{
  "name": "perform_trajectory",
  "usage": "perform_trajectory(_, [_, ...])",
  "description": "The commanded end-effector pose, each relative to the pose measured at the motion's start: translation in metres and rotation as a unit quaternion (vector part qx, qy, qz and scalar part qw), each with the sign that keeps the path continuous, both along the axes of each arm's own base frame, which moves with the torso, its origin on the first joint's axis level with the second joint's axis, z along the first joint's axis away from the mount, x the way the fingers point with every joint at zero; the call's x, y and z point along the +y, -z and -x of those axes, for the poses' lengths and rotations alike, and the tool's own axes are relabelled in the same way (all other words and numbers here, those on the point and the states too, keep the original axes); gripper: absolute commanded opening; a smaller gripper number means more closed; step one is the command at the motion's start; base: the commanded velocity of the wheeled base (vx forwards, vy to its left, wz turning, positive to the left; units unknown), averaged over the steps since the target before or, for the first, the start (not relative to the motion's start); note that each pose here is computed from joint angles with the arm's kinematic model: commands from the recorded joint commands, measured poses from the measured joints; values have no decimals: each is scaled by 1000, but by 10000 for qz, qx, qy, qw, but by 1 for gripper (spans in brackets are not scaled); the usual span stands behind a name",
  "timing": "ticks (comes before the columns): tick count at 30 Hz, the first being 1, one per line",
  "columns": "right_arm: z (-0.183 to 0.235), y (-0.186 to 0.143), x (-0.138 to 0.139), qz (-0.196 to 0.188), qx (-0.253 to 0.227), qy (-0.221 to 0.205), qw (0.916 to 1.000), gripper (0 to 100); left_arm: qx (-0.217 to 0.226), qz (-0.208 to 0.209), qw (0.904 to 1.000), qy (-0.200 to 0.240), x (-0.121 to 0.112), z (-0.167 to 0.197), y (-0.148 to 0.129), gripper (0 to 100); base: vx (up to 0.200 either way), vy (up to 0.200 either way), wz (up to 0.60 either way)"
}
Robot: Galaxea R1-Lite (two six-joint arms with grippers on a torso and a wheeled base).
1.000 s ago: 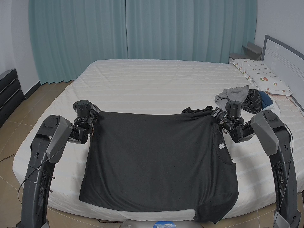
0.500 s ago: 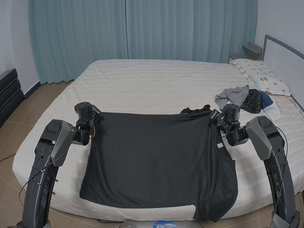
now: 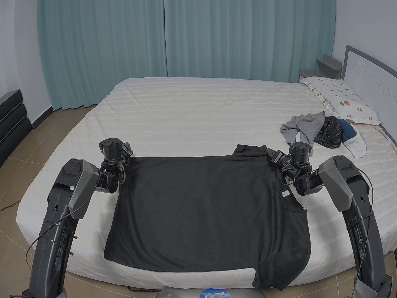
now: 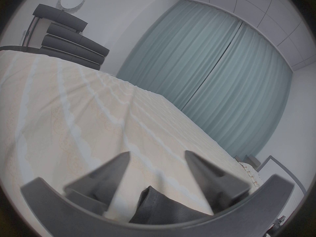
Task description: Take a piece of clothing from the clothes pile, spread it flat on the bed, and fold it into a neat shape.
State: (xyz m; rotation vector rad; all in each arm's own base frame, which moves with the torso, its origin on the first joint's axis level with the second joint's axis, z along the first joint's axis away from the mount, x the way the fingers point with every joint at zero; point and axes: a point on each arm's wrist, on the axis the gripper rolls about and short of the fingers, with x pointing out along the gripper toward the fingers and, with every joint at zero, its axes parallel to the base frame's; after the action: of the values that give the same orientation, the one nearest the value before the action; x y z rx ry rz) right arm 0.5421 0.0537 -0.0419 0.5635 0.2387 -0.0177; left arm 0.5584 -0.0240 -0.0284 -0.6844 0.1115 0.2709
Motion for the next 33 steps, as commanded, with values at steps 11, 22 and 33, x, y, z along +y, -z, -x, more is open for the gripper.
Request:
perform_trajectory(11, [13, -47, -37, -389, -26, 154, 9991, 100, -122, 207, 9996, -176, 5, 2, -14, 100, 0, 0, 0])
perform_trajectory(22, [39, -17, -34, -643, 710, -290, 9950, 100, -66, 697, 9969, -360, 20, 17, -37, 100, 0, 0, 0])
perform_trajectory(33, [62, -5, -36, -747, 1102, -717, 9885, 0, 66, 726, 9968, -313, 23, 20, -31, 100, 0, 0, 0])
